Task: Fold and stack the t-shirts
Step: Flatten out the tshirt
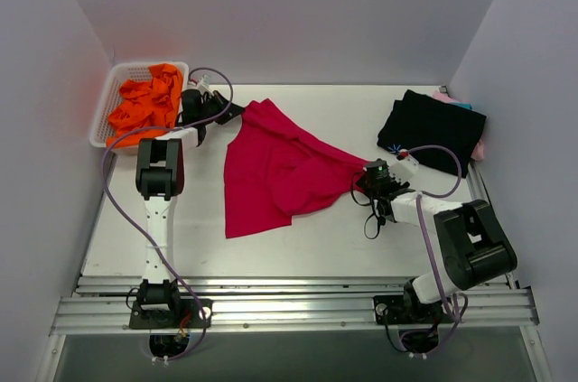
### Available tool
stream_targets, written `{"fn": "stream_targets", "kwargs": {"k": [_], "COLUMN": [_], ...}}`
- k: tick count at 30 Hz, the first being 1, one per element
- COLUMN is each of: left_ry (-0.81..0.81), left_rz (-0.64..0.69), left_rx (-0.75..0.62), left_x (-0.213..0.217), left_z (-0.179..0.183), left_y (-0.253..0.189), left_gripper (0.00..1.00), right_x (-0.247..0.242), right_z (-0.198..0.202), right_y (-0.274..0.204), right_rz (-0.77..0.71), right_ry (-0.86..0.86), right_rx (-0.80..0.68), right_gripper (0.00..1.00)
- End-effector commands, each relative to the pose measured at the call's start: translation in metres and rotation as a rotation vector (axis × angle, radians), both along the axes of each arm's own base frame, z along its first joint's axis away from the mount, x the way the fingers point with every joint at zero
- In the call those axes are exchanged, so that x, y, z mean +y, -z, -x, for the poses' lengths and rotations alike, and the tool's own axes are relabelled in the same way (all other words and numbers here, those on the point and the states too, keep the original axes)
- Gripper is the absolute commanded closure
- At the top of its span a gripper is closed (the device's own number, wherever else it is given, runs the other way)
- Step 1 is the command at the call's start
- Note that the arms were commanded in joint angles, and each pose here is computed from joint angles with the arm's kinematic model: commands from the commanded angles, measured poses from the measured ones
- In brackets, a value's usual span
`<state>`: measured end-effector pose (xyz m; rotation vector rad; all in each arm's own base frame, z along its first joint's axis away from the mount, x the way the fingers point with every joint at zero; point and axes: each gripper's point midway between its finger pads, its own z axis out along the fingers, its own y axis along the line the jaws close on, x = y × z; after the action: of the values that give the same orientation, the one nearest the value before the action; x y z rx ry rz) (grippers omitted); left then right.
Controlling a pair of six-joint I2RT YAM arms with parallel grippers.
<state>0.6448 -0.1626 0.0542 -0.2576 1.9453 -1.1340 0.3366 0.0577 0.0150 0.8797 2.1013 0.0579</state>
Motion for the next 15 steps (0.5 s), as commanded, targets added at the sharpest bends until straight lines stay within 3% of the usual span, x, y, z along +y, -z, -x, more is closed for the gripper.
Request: {"fn": "stream_targets", "kwargs": {"k": [1,6,9,15], "left_ry": [-0.006,-0.003,-0.005,-0.005], "left_rz": [0.011,0.014,0.015,0.02], "left_rx": [-0.032,-0.032,-0.031,-0.027], "left_x": [0.013,0.012,0.014,0.014], "left_z": [-0.002,-0.002,-0.002,-0.002], "left_y": [-0.006,-0.006,-0.006,-0.005], "left_gripper": [0.98,0.98,0.98,0.98], "right_x": [-0.003,-0.001,0.0,0.005], "right_z": [0.014,0.009,0.006,0.002], "right_y": [0.02,0.02,0.021,0.02], "right_rz": [0.013,0.023,0.028,0.031], "right_ry": [-0.006,-0.015,-0.022,-0.04], "right_rx": [0.087,0.091,0.091,0.092], "right_gripper": [0.42,0.46,0.61,0.67]}}
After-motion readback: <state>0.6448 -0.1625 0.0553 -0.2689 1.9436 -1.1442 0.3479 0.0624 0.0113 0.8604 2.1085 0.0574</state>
